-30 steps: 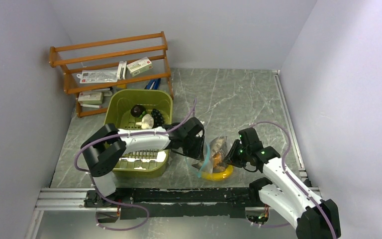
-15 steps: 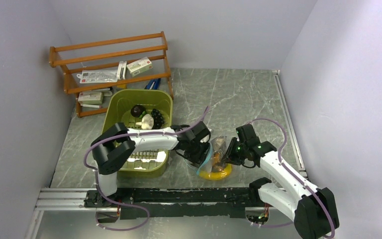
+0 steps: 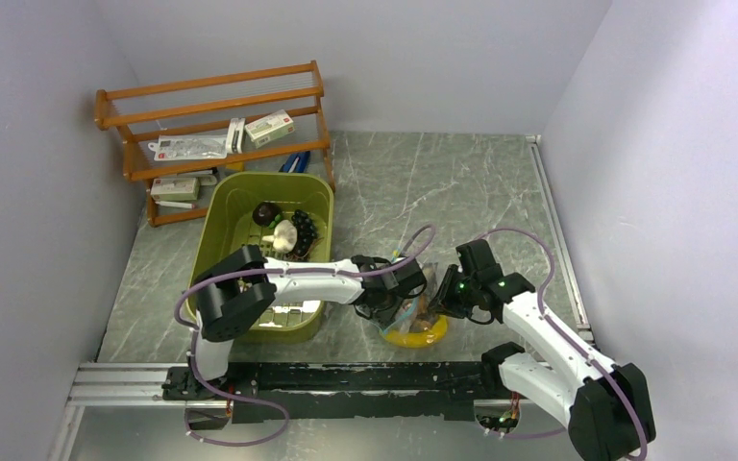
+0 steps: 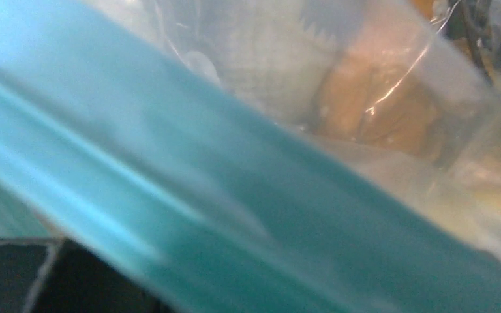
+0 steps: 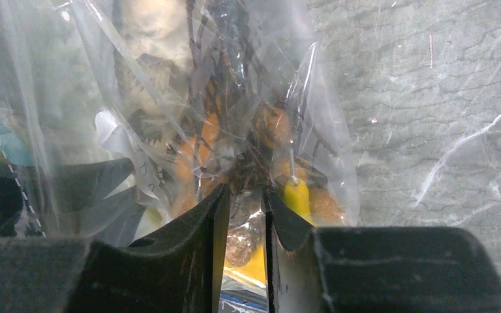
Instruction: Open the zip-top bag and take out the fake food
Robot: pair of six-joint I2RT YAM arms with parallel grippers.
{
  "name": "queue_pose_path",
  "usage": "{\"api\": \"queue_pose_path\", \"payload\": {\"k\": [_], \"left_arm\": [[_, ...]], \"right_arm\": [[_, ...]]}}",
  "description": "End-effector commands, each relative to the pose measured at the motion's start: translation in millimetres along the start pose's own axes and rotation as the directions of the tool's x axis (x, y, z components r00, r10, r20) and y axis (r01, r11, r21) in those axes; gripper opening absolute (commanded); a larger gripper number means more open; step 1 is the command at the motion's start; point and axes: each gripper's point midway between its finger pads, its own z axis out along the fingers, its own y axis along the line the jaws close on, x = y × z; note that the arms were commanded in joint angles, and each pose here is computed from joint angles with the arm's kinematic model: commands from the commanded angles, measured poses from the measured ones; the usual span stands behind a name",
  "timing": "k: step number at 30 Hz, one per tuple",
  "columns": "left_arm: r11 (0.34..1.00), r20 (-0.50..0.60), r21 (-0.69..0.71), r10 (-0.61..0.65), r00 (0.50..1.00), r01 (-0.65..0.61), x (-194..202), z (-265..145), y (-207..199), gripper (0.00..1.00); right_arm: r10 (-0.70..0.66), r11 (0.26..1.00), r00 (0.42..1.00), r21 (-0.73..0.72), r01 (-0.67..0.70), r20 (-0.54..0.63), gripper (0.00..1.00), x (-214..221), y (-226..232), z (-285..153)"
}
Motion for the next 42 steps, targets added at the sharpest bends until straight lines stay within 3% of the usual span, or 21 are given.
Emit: {"api": "queue_pose_path", "payload": {"k": [1, 6, 10, 13, 17, 24, 29, 34, 42], "left_arm": [[0.987, -0.025, -0.159, 0.012, 1.0, -0.016, 18, -1, 32, 0.39], [0.993, 0.13, -0.118, -0.013, 0.991, 0.028, -10, -28, 29, 0.26], [0.987, 0.161, -0.156, -0.015, 0.987, 0.041, -15, -34, 37, 0.15], [0.987, 0.157, -0.157, -0.005, 0.988, 0.03, -13, -33, 38, 0.15], [0.989, 0.125, -0.147, 0.027, 0.992, -0.008, -8, -25, 36, 0.27], [0.984, 0.132, -0.147, 0.121, 0.984, -0.101, -19, -10, 32, 0.67], [0.982, 0.146, -0.11, 0.168, 0.975, -0.153, -35, -7, 27, 0.73], [0.97, 0.082, -0.043, 0.242, 0.967, -0.239, -22, 4, 23, 0.67], [0.973, -0.07, -0.04, 0.223, 0.972, -0.226, 26, 30, 35, 0.43]], "right_arm": [[-0.008, 1.0, 1.0, -0.004, 0.008, 0.006, 0.25, -3, 3, 1], [-0.004, 1.0, 1.0, 0.013, 0.003, 0.029, 0.25, -6, 0, -3], [-0.002, 1.0, 0.999, 0.011, 0.001, 0.046, 0.25, -8, 0, -6], [0.001, 1.0, 0.999, 0.013, -0.001, 0.039, 0.25, -6, -1, -5], [0.007, 1.0, 1.0, 0.011, -0.008, 0.027, 0.25, -2, -2, -1], [0.002, 1.0, 1.0, 0.007, -0.002, 0.022, 0.25, -3, -1, -1], [-0.003, 1.0, 1.0, 0.016, 0.002, 0.013, 0.25, -1, -3, -1], [0.002, 1.0, 1.0, 0.015, -0.003, 0.014, 0.25, 2, -5, 0], [-0.002, 1.0, 1.0, 0.017, 0.002, 0.005, 0.25, 2, -5, 1]]}}
